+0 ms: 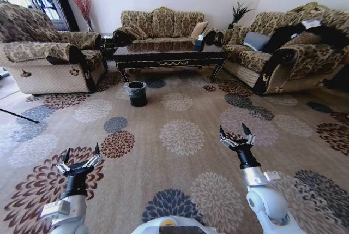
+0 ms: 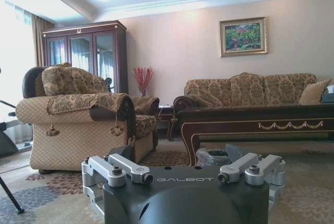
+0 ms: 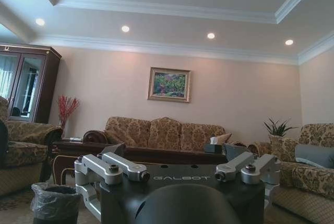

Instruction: Move to the front of the table and pick up the trash from the floor, then place it into the trash bin.

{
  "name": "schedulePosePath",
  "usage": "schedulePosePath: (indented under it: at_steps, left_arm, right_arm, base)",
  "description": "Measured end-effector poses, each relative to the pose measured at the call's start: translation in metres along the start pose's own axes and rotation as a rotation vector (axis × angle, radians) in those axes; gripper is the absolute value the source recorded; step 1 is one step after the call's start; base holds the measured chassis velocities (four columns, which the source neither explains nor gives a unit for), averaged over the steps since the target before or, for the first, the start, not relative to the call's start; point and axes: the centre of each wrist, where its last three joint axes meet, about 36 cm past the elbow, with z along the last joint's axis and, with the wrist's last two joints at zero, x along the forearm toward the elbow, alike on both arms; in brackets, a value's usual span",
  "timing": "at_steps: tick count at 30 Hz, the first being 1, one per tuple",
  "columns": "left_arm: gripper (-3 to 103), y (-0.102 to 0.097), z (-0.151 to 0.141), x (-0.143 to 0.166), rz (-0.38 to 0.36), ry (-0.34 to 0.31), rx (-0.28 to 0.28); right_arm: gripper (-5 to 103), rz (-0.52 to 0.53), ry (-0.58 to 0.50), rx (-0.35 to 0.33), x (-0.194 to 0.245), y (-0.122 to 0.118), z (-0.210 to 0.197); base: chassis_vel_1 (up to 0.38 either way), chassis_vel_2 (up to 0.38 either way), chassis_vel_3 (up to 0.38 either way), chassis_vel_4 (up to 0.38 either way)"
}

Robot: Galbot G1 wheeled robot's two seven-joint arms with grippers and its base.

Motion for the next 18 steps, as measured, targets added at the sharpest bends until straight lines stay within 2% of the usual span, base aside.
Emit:
schedulePosePath:
  at_steps: [18]
  left_arm:
    - [100, 0.0, 0.0, 0.0, 0.0, 0.0, 0.0]
  right_arm:
    - [100, 0.0, 0.0, 0.0, 0.0, 0.0, 0.0]
  base:
    - [0.0, 0.0, 0.0, 0.0]
